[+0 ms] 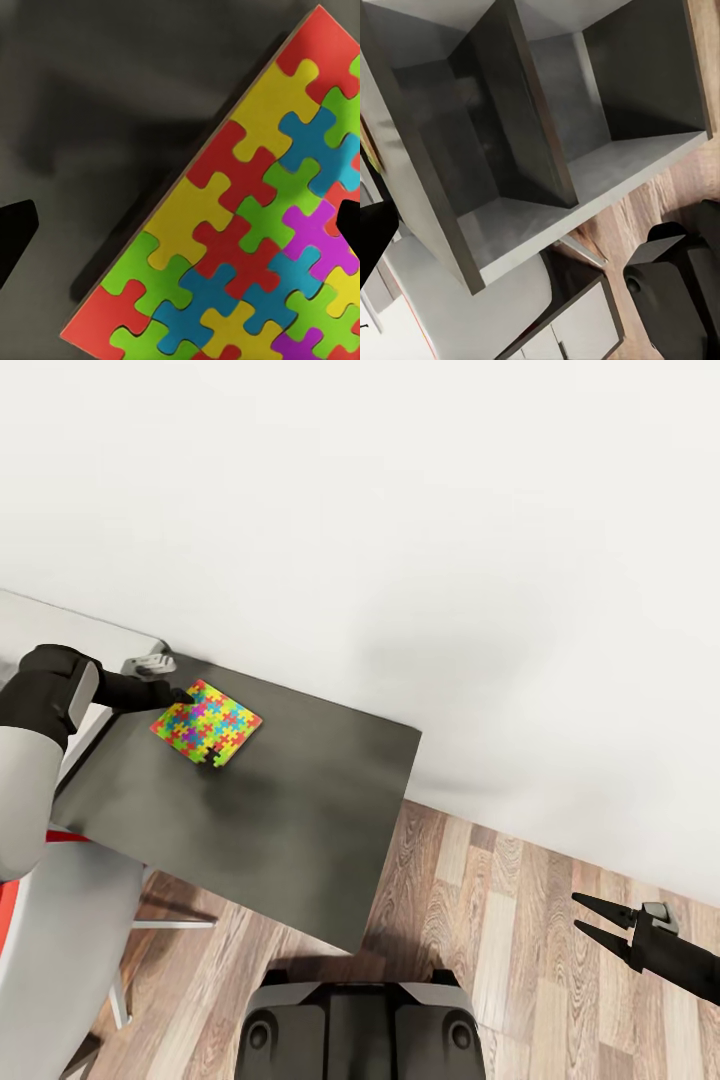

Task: Put all the toys in the child's room - the three board games (two on the bed and one on the table), the two jigsaw puzzles on the table, and the tennis ball on the table - inside the toy box on the table in the child's room.

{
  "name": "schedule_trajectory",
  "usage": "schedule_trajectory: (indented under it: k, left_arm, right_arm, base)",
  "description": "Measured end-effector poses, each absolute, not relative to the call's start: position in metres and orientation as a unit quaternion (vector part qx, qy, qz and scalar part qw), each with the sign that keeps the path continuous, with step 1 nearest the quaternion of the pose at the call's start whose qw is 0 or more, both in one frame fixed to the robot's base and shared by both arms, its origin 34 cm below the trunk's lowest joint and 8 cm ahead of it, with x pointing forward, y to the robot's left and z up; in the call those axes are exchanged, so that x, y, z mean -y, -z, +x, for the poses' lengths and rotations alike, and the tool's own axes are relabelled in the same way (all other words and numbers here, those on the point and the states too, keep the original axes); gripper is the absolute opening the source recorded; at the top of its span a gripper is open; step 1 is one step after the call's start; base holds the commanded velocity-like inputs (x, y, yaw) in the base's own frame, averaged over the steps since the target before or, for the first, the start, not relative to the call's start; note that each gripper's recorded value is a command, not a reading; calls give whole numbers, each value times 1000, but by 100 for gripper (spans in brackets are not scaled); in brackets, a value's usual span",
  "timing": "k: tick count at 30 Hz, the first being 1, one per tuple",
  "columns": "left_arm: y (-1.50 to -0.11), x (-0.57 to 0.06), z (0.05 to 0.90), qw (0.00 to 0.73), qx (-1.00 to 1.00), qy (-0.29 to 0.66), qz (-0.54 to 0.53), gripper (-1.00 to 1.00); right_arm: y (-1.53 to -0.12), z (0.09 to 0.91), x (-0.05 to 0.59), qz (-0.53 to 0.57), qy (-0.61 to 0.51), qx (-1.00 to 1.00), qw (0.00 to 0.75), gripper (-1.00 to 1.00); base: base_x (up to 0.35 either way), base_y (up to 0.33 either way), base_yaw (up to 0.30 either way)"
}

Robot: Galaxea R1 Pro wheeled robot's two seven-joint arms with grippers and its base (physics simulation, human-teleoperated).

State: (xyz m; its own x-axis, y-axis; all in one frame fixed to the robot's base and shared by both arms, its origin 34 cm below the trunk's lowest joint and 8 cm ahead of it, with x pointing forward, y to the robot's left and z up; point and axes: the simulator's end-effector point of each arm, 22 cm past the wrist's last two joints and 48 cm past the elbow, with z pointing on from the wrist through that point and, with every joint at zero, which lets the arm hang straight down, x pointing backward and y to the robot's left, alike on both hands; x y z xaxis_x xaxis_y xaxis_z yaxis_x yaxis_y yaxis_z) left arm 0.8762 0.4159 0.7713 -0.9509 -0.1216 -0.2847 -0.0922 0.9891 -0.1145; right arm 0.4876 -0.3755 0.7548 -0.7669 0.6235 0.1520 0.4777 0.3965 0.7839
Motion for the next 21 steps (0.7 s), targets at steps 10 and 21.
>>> schedule_trajectory:
  k: [10,21]
  left_arm:
    - [-766,-415,877,147,-986,52,-53,100]
    - [-767,-415,882,158,-985,49,-47,100]
  right_arm:
    - [-750,484,376,334,-436,-832,78,100]
    - [-748,483,376,335,-435,-832,76,100]
  base:
    - [0,0,0]
    - [0,0,0]
